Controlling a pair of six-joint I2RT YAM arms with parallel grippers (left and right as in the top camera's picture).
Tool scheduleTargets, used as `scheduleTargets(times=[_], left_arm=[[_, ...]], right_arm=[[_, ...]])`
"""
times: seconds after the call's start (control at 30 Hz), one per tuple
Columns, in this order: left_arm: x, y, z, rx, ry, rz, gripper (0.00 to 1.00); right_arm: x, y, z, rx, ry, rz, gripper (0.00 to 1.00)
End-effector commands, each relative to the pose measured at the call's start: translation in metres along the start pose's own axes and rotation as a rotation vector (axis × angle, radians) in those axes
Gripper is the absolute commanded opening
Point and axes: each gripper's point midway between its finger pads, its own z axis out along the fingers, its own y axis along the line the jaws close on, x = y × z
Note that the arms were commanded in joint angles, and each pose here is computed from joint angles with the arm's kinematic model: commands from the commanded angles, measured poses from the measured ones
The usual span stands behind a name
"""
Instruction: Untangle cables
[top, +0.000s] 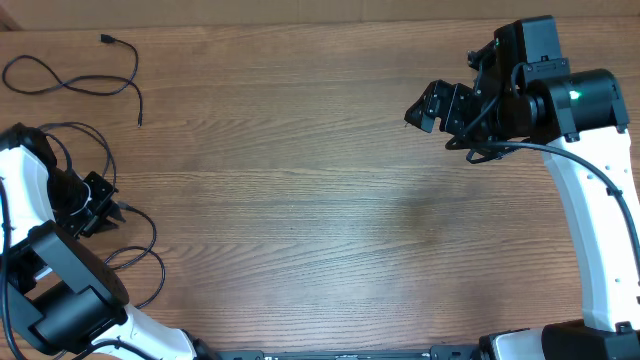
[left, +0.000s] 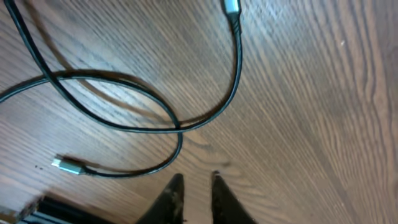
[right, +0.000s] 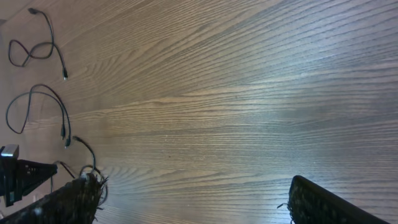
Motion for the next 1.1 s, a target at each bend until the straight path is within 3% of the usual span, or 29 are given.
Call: scheduleTargets(times=[0.0,0.13,0.27,0.53,0.6,0.73,1.07], left_arm=[[-0.001,-0.004,-0.006,0.046,-0.006,-0.022,0.26],[-0.013,0.001,-0.026,0.075,-0.046,-0.059,0.27],[-0.034,0.037,-0.048,0.034,-0.122,-0.235,0.30],[-0.047,0.181,-0.066,-0.421,-0.296,-0.587,0.70],[-0.043,0.204,-0.059,-0.454,-0.302,-0.674,0.89],[-0.044,0.226,-0.039,-0.446,-0.310,-0.737,0.99],[-0.056,0.277,-0.009,-0.425,-0.401,-0.817,1.00]], right_arm=[[-0.003,0.000,-0.003,0.008,-0.017,-0.015,0.95],[-0.005,-0.005,-0.003,0.037,-0.032,-0.015,0.95],[-0.005,-0.006,-0.003,0.044,-0.032,-0.013,0.96],[-0.005,-0.006,-0.003,0.045,-0.032,-0.013,0.96],[-0.006,-0.006,-0.003,0.043,-0.035,-0.014,0.96],[-0.007,-0.005,-0.003,0.040,-0.040,-0.016,0.96],[-0.009,-0.008,-0.003,0.056,-0.050,-0.016,0.96]])
